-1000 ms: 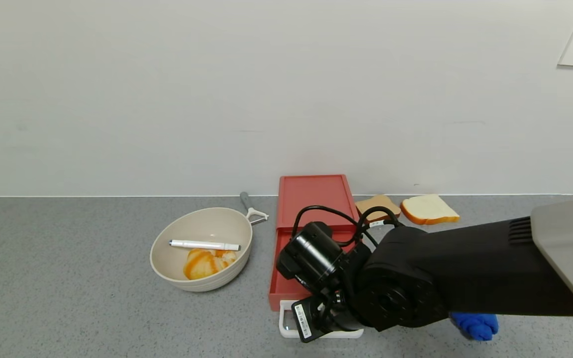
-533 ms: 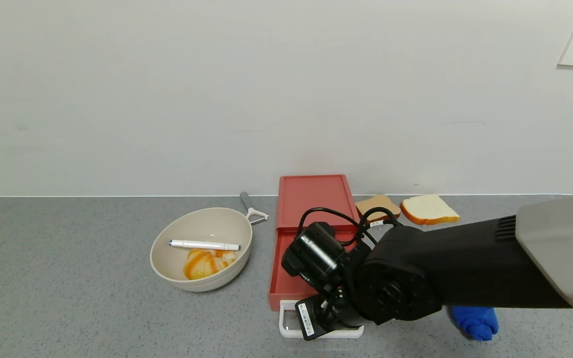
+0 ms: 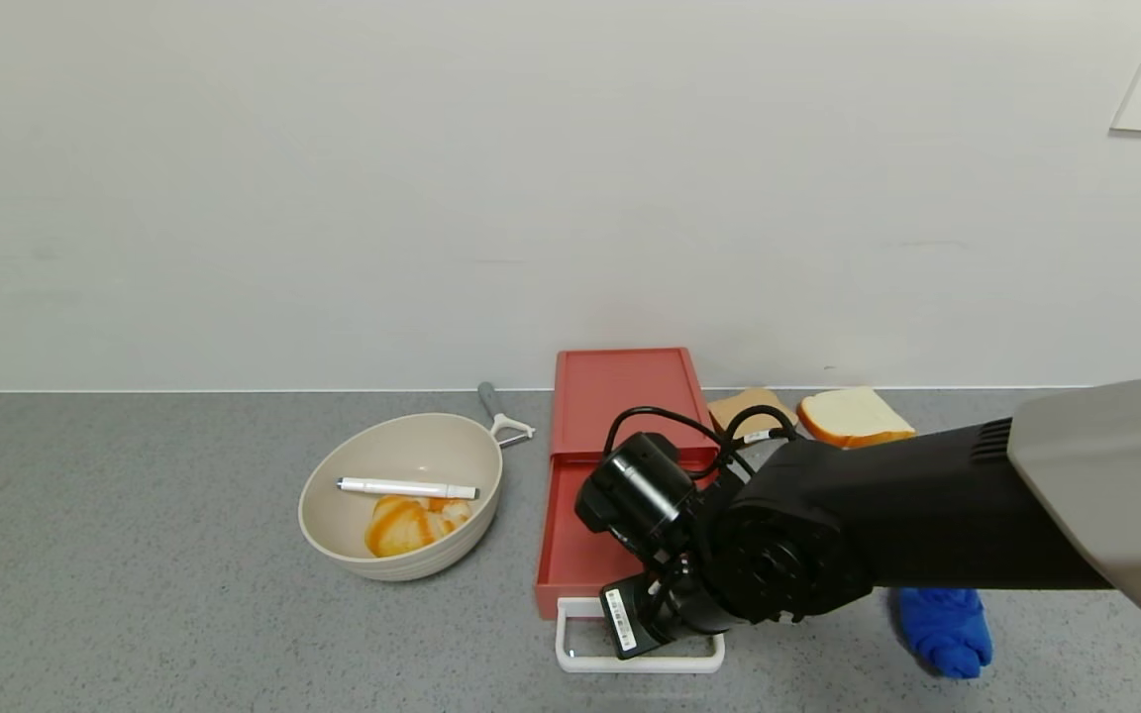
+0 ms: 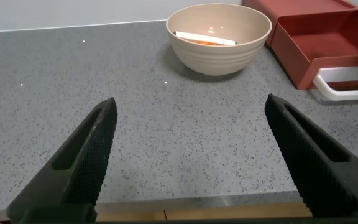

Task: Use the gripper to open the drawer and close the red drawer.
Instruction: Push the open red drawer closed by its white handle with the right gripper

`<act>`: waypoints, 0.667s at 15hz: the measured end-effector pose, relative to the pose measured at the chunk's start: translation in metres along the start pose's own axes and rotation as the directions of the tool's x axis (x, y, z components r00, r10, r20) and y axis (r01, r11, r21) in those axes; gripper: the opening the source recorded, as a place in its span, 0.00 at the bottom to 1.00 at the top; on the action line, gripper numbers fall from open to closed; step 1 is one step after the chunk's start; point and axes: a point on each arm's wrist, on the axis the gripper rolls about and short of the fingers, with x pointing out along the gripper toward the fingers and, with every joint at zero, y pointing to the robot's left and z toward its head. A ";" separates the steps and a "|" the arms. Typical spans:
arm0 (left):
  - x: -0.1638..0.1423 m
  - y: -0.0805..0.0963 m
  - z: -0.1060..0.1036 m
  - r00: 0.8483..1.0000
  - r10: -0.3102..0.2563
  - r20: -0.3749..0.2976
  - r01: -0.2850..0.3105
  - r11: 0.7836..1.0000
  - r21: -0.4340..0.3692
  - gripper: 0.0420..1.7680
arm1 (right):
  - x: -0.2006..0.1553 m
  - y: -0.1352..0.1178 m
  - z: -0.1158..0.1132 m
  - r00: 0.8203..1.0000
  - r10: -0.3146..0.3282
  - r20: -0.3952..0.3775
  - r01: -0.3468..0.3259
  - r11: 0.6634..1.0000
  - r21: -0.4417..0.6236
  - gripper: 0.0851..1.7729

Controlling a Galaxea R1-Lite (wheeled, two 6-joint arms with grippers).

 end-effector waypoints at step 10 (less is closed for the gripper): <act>0.000 0.000 0.000 1.000 0.000 0.000 0.000 1.000 0.000 0.97 | 0.002 -0.013 0.021 0.998 -0.007 0.057 0.007 1.000 0.008 0.02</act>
